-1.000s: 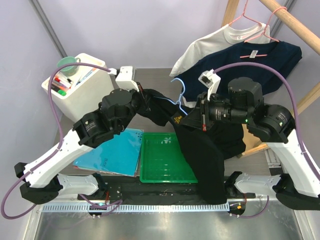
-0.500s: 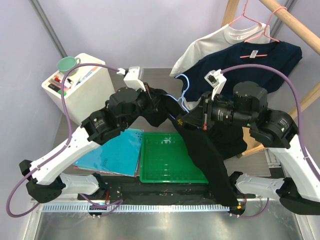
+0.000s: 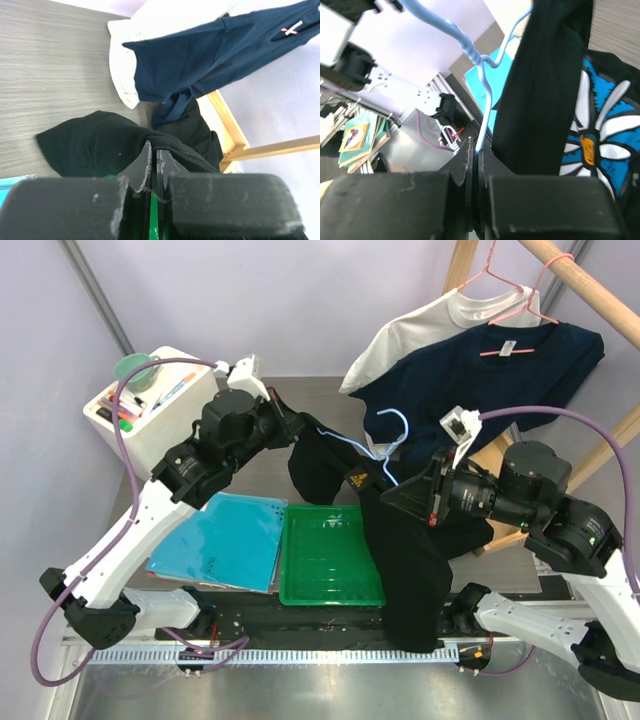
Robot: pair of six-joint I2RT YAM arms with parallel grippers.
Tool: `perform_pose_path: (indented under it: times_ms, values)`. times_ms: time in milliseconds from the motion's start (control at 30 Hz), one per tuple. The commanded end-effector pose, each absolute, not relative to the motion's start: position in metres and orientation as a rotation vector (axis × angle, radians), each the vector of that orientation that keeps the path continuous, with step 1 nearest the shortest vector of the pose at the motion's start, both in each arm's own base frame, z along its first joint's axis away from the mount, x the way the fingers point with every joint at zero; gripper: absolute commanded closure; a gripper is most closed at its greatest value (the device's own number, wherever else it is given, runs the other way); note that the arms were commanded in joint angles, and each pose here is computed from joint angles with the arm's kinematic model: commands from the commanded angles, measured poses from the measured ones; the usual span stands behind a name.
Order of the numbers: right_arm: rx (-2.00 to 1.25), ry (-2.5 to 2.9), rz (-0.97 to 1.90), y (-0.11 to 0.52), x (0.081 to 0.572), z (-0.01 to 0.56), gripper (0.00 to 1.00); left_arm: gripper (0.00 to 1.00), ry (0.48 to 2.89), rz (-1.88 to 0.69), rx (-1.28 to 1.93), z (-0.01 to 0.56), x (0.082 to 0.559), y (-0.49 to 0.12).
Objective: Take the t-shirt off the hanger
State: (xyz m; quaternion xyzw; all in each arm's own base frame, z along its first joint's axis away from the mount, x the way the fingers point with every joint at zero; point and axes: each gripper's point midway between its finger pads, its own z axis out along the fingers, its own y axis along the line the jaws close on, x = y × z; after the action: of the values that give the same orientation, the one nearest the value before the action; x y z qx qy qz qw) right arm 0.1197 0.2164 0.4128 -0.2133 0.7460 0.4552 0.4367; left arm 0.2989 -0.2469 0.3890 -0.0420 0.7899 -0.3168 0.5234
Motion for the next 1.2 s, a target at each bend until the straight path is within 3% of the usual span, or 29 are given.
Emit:
perform_pose_path:
  times_ms: [0, 267, 500, 733, 1167]
  values:
    - [-0.688, 1.672, 1.339, 0.207, 0.064, 0.447, 0.99, 1.0, 1.819, -0.615, -0.253, 0.399, 0.337, -0.208]
    - [-0.712, 1.571, 1.323, 0.191, 0.05, 0.463, 0.99, 1.0, 1.848, -0.634, -0.287, 0.39, 0.343, -0.202]
    - [-0.665, 1.76, 1.183, 0.189, 0.072, 0.414, 0.99, 1.0, 1.606, -0.84, -0.149, 0.451, 0.32, -0.209]
    - [-0.755, 1.802, 1.199, 0.194, 0.065, 0.391, 0.99, 1.0, 1.683, -0.665, -0.305, 0.434, 0.323, -0.175]
    - [-0.626, 1.924, 0.889, 0.18, 0.115, 0.349, 0.99, 1.0, 1.657, -0.705, -0.343, 0.45, 0.31, -0.167]
